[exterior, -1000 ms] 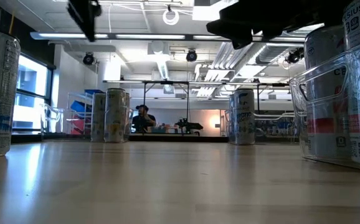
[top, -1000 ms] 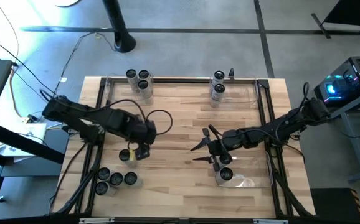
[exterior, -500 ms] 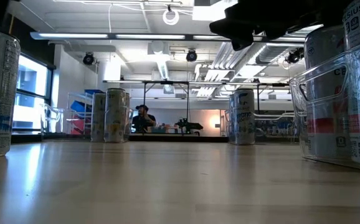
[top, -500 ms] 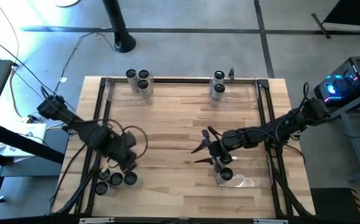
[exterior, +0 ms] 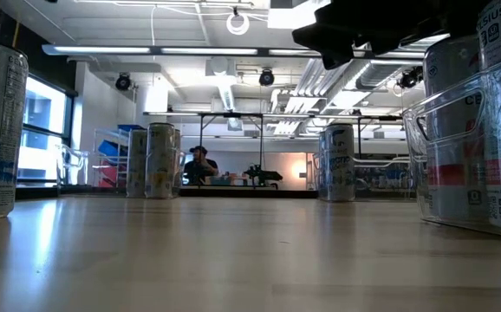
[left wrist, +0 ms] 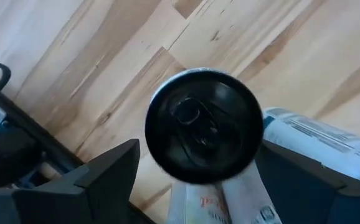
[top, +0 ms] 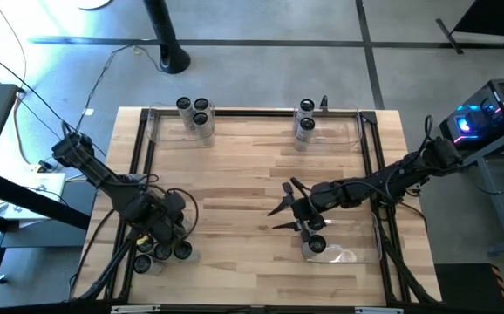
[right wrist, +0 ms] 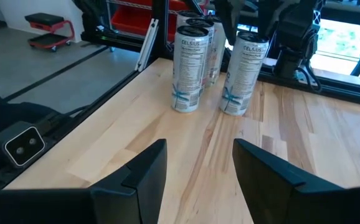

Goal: Sort soda cans
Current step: Put the white-blue soda can into the top right transparent bin

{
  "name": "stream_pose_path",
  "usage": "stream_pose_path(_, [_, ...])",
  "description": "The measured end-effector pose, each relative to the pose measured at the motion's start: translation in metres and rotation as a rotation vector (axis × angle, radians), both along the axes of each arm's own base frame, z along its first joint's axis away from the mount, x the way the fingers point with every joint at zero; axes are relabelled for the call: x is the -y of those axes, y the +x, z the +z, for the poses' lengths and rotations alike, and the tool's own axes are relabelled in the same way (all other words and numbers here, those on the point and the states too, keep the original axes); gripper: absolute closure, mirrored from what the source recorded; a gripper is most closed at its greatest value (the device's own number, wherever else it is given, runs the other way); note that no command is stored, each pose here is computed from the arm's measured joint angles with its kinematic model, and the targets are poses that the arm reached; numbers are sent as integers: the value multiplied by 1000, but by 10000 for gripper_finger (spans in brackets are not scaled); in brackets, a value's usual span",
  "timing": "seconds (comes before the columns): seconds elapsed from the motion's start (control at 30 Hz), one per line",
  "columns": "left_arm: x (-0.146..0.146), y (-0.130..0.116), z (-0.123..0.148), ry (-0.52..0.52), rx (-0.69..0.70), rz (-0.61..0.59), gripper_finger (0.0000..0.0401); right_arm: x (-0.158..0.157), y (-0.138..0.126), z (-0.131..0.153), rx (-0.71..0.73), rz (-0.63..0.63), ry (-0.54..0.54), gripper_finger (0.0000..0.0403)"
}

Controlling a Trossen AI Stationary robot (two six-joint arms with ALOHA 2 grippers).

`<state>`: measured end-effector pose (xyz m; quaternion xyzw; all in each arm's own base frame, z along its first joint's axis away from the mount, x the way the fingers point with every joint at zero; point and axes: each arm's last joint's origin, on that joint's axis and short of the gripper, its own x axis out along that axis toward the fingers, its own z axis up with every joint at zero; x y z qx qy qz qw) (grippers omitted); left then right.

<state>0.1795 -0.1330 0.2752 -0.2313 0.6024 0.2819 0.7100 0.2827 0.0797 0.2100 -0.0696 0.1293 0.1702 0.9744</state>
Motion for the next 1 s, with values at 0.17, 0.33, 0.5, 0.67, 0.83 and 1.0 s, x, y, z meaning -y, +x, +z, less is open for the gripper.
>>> stream_pose_path(0.17, [-4,1,-15,26,-2,5,91,0,0,0,1,0,0,224])
stream_pose_path(0.33, [-7,2,-25,85,17,-45,91,0,0,0,1,0,0,224])
stream_pose_path(0.5, [-8,7,-28,73,52,-66,112,1,-3,7,22,-7,18,224])
stream_pose_path(0.67, [-12,15,-28,80,102,-52,158,8,-21,31,37,-83,17,224])
stream_pose_path(0.83, [-24,35,-25,131,248,-14,158,21,-53,58,37,-241,31,224])
stream_pose_path(1.0, [-49,72,-20,129,425,-21,158,33,-82,77,60,-367,68,224])
